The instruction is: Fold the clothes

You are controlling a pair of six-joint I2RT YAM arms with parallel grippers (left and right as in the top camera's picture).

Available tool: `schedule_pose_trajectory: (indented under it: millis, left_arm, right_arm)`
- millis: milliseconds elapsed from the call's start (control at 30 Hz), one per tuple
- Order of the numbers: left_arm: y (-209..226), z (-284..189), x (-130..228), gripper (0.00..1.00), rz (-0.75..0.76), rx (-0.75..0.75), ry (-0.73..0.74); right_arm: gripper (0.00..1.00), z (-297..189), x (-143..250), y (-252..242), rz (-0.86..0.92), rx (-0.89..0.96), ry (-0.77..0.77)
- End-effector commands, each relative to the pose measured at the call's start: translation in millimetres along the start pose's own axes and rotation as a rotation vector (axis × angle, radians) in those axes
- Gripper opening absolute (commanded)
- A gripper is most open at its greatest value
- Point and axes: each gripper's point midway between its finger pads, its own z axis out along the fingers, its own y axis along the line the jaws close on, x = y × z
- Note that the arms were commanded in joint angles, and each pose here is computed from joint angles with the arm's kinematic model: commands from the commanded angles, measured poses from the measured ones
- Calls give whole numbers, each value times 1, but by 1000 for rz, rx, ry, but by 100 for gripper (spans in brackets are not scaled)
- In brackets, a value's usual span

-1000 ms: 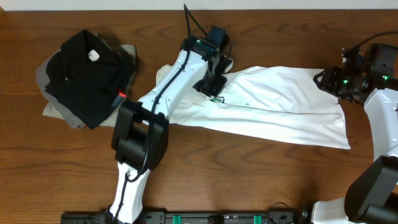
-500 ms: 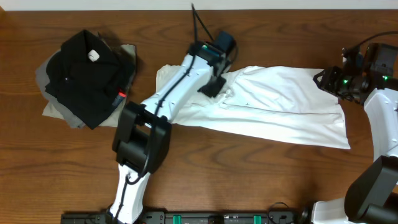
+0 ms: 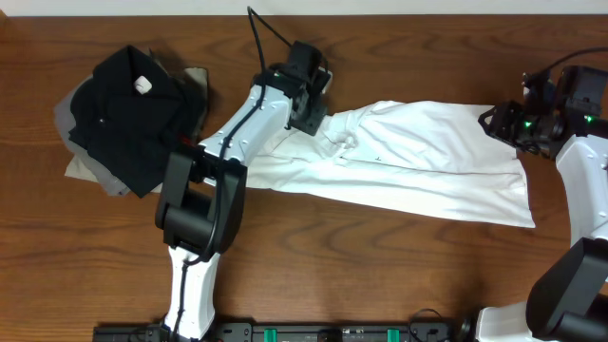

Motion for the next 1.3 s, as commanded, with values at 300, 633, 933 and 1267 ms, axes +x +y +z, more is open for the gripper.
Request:
schedule_pose_trajectory:
  millis: [300, 633, 933, 1267]
  left_arm:
    - [-23, 8, 17, 40, 92, 112, 26]
    - [-22, -5, 6, 6, 108, 96, -4]
    - [24, -81, 5, 6, 84, -175, -14]
    - [48, -96, 25, 6, 24, -197, 47]
  right_arm:
    - [38, 4, 2, 2, -14, -3, 11]
    - [38, 4, 3, 2, -13, -3, 14]
    - [47, 6, -10, 5, -53, -12, -35]
    - [47, 59, -23, -26, -76, 49, -46]
